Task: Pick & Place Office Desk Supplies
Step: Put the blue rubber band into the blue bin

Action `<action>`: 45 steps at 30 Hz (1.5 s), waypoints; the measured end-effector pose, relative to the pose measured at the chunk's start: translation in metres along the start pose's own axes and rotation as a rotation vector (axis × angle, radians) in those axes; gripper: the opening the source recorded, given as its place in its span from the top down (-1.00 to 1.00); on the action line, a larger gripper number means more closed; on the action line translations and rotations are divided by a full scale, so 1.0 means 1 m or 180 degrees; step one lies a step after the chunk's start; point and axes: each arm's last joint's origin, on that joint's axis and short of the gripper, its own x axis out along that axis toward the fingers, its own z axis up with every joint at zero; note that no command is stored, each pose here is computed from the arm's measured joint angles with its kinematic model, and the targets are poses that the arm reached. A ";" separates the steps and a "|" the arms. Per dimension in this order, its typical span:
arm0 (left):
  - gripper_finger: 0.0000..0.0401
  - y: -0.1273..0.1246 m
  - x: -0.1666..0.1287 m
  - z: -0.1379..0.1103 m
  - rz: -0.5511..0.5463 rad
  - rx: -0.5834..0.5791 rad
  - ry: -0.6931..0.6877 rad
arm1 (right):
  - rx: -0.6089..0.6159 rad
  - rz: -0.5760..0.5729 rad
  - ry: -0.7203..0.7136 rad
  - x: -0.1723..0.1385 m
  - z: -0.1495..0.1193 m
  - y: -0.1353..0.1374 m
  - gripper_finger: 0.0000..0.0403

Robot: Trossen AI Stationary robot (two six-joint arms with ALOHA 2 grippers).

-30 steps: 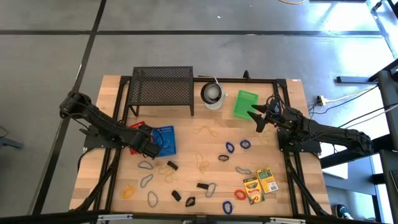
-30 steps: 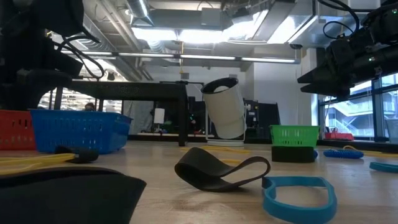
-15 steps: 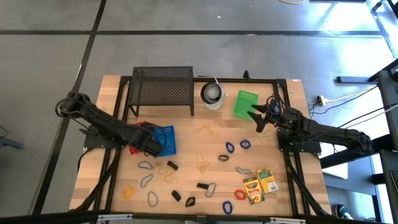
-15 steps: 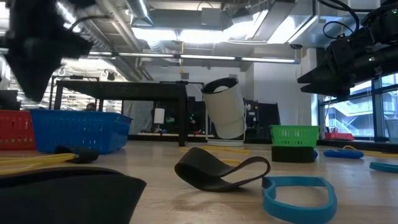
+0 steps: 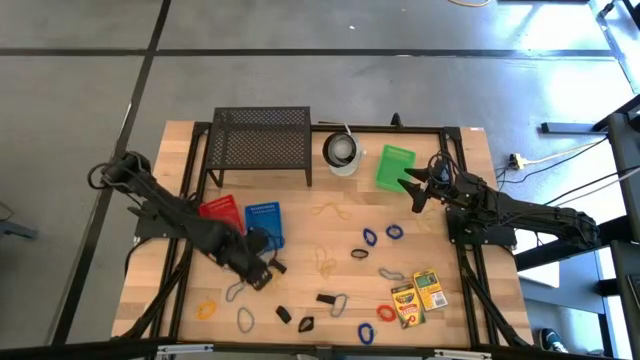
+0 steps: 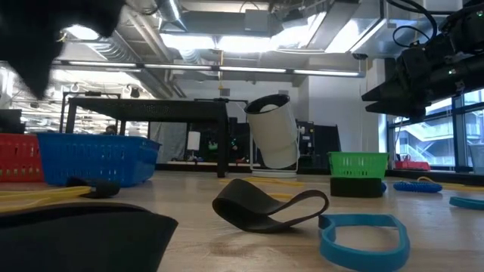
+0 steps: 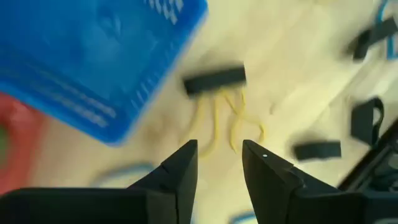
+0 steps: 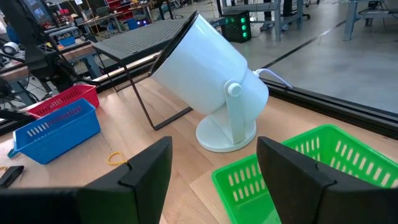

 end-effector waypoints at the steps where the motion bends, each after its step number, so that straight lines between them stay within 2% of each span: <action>1: 0.39 -0.002 0.004 -0.006 0.0050 -0.0059 0.0070 | -0.0001 -0.0001 0.0000 0.000 0.000 0.000 -0.18; 5: 0.35 -0.008 0.023 -0.030 0.0224 -0.0251 0.0336 | -0.0001 -0.0001 0.0001 0.000 0.000 0.000 -0.18; 10: 0.32 -0.011 0.046 -0.048 0.0469 -0.0268 0.0401 | 0.0000 0.0000 0.0000 0.000 0.000 0.000 -0.18; 17: 0.31 -0.010 0.074 -0.062 0.0769 -0.0203 0.0582 | -0.0001 -0.0001 0.0000 0.000 0.000 0.000 -0.18; 23: 0.32 -0.010 0.085 -0.064 0.0906 -0.0127 0.0615 | -0.0001 -0.0001 0.0001 0.000 0.000 0.000 -0.18; 27: 0.43 -0.010 0.086 -0.063 0.0909 -0.0096 0.0623 | -0.0001 -0.0001 0.0000 0.000 0.000 0.000 -0.18; 36: 0.95 -0.009 0.086 -0.063 0.0953 -0.0353 0.0579 | -0.0001 -0.0001 0.0001 0.000 0.000 0.000 -0.18; 40: 0.98 -0.009 0.086 -0.063 0.0964 -0.0401 0.0570 | -0.0001 -0.0001 0.0000 0.000 0.000 0.000 -0.18; 45: 0.99 -0.016 0.074 -0.060 0.0841 -0.0212 0.0470 | -0.0001 -0.0001 0.0001 0.000 0.000 0.000 -0.18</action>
